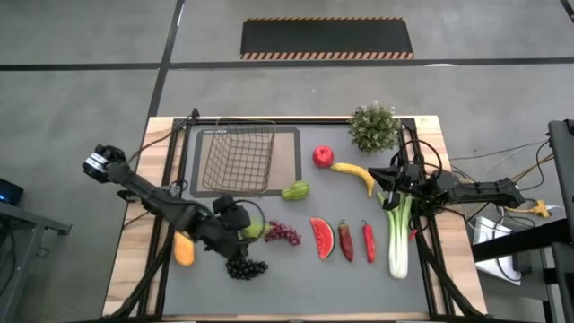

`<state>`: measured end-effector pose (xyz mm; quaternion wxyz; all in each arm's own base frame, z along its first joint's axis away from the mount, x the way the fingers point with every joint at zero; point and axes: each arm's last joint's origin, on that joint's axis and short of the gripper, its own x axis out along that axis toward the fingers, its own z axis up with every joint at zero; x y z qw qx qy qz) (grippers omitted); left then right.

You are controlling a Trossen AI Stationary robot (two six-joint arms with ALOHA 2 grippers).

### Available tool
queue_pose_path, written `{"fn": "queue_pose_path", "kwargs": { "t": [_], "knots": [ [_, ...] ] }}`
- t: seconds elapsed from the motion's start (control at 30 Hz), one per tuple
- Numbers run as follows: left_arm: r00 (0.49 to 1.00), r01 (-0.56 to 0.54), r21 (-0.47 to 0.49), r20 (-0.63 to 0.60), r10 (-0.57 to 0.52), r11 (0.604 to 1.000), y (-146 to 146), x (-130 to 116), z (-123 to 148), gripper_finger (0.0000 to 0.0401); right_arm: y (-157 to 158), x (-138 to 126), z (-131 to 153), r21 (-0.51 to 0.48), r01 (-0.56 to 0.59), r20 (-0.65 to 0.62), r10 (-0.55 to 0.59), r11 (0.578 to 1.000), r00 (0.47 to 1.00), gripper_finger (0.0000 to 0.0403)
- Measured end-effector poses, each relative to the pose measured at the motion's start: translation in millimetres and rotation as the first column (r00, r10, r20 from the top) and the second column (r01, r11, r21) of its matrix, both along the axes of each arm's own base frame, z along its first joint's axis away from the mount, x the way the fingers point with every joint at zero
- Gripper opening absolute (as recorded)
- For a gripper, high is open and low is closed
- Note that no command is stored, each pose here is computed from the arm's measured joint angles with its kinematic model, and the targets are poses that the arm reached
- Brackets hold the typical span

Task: Build produce basket
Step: Put the pear into the wire basket

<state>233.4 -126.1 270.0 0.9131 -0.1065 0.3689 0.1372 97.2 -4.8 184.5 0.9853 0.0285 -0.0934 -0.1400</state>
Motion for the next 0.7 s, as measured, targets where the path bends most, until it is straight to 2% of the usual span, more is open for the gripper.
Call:
{"fn": "queue_pose_path", "kwargs": {
  "t": [0.07,0.2,0.27,0.37,0.43,0.47,0.53,0.57,0.6,0.7],
  "knots": [
    [0.991,0.012,0.052,0.129,-0.019,0.999,-5,-4,10,0.0296,0,0,1,0.000,0.000,0.008,0.000,1.000,1.000,0.0018],
    [0.959,-0.004,0.181,0.279,-0.047,0.983,-8,-4,17,0.0296,0,-1,4,0.001,0.000,0.040,0.000,1.000,0.999,0.0018],
    [0.938,-0.049,0.242,0.345,-0.039,0.969,-5,-3,19,0.0295,0,-1,6,-0.013,-0.004,0.057,0.005,1.000,0.998,0.0018],
    [0.918,-0.149,0.352,0.396,-0.003,0.924,3,1,14,0.0295,1,-2,10,-0.051,-0.039,0.091,0.043,0.998,0.995,0.0018],
    [0.888,-0.305,0.414,0.449,0.100,0.858,12,2,9,0.0295,2,-3,12,-0.079,-0.053,0.113,0.062,0.995,0.992,0.0018],
    [0.858,-0.406,0.431,0.483,0.174,0.806,17,2,7,0.0295,2,-3,13,-0.089,-0.055,0.119,0.065,0.995,0.991,0.0018],
    [0.771,-0.594,0.433,0.549,0.324,0.678,29,2,3,0.0295,2,-3,14,-0.103,-0.049,0.126,0.061,0.993,0.990,0.0018],
    [0.728,-0.660,0.435,0.570,0.381,0.612,35,1,-1,0.0295,2,-3,14,-0.110,-0.045,0.125,0.059,0.993,0.990,0.0018],
    [0.695,-0.704,0.433,0.584,0.420,0.563,41,1,-5,0.0295,2,-3,14,-0.118,-0.042,0.122,0.056,0.992,0.991,0.0018],
    [0.646,-0.754,0.405,0.599,0.473,0.518,56,4,-12,0.0295,2,-3,14,-0.132,-0.033,0.116,0.048,0.991,0.992,0.0018]
  ]
}}
